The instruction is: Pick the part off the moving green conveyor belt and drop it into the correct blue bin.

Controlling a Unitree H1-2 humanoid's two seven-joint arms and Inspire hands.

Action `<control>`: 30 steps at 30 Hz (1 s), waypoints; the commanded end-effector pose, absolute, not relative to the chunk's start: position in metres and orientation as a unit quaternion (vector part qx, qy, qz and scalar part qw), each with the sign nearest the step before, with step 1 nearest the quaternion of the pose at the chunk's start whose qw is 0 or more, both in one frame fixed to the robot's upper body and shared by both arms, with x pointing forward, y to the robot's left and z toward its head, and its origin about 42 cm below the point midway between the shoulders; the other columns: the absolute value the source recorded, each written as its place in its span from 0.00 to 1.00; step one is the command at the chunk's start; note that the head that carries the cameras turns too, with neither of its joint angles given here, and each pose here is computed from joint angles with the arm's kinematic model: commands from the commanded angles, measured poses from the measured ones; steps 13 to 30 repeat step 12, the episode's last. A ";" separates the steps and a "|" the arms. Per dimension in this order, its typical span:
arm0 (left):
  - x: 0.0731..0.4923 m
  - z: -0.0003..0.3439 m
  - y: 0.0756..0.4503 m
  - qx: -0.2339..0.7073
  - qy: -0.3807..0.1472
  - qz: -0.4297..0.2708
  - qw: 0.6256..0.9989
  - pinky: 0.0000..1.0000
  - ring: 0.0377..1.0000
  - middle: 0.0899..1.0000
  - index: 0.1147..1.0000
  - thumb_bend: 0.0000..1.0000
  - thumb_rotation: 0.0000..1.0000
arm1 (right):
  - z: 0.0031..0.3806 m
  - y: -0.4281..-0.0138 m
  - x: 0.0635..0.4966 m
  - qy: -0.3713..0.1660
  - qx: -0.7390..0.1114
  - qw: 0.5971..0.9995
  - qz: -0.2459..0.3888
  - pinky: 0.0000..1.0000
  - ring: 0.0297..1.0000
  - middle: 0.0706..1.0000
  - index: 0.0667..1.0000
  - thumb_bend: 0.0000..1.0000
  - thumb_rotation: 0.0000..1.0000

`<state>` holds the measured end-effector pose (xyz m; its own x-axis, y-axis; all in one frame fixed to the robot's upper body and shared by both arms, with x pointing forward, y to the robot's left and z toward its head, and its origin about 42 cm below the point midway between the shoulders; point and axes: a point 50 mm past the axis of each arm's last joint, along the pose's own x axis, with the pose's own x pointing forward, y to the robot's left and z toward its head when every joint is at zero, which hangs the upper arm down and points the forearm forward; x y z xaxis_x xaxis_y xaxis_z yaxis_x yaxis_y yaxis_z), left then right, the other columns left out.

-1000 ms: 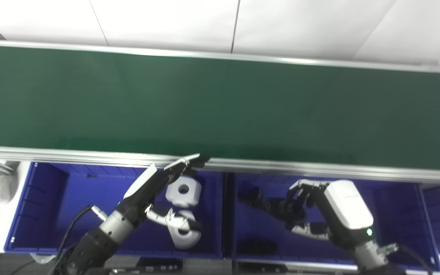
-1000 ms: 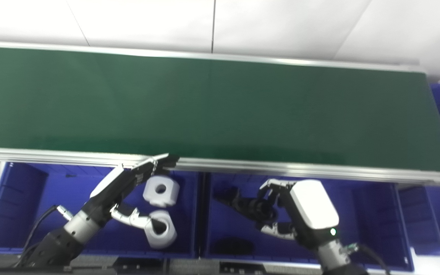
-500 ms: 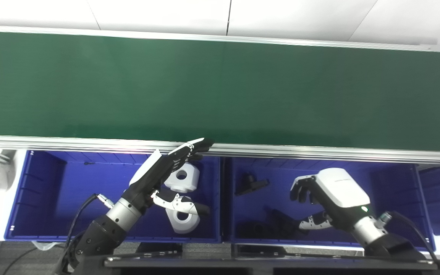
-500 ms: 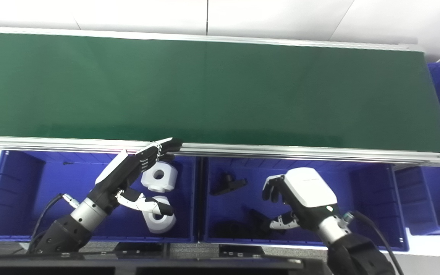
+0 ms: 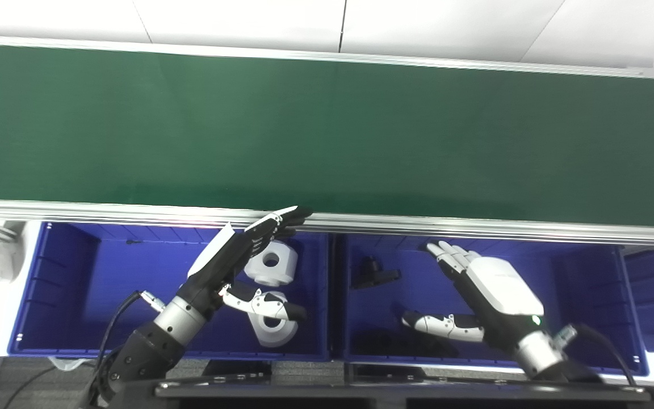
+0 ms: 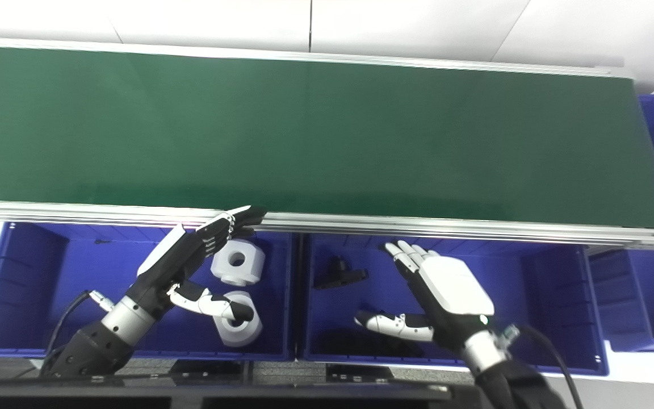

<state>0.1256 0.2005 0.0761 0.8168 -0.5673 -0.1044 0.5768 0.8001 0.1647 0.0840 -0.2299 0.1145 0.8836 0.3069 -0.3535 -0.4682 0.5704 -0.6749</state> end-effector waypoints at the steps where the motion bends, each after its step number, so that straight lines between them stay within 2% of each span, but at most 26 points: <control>1: 0.124 0.086 0.204 0.095 0.004 -0.300 0.949 0.88 0.92 0.92 0.87 0.86 0.22 | 0.130 -0.221 0.077 0.045 -0.359 0.909 0.207 0.88 0.94 0.98 0.97 0.71 0.79; 3: 0.123 0.084 0.205 0.089 0.007 -0.300 0.950 0.86 0.91 0.92 0.88 0.85 0.20 | 0.134 -0.211 0.069 0.032 -0.314 0.928 0.200 0.83 0.92 0.97 0.97 0.72 0.77; 5: 0.122 0.082 0.206 0.082 0.010 -0.299 0.951 0.90 0.93 0.94 0.90 0.85 0.19 | 0.135 -0.200 0.061 0.016 -0.273 0.942 0.194 0.80 0.91 0.97 0.98 0.70 0.73; 12: 0.122 0.076 0.206 0.084 0.013 -0.294 0.952 0.90 0.96 0.99 0.95 0.87 0.25 | 0.118 -0.184 0.057 -0.006 -0.215 0.959 0.186 0.81 0.92 0.97 0.99 0.66 0.69; 30: 0.122 0.076 0.206 0.084 0.013 -0.294 0.952 0.90 0.96 0.99 0.95 0.87 0.25 | 0.118 -0.184 0.057 -0.006 -0.215 0.959 0.186 0.81 0.92 0.97 0.99 0.66 0.69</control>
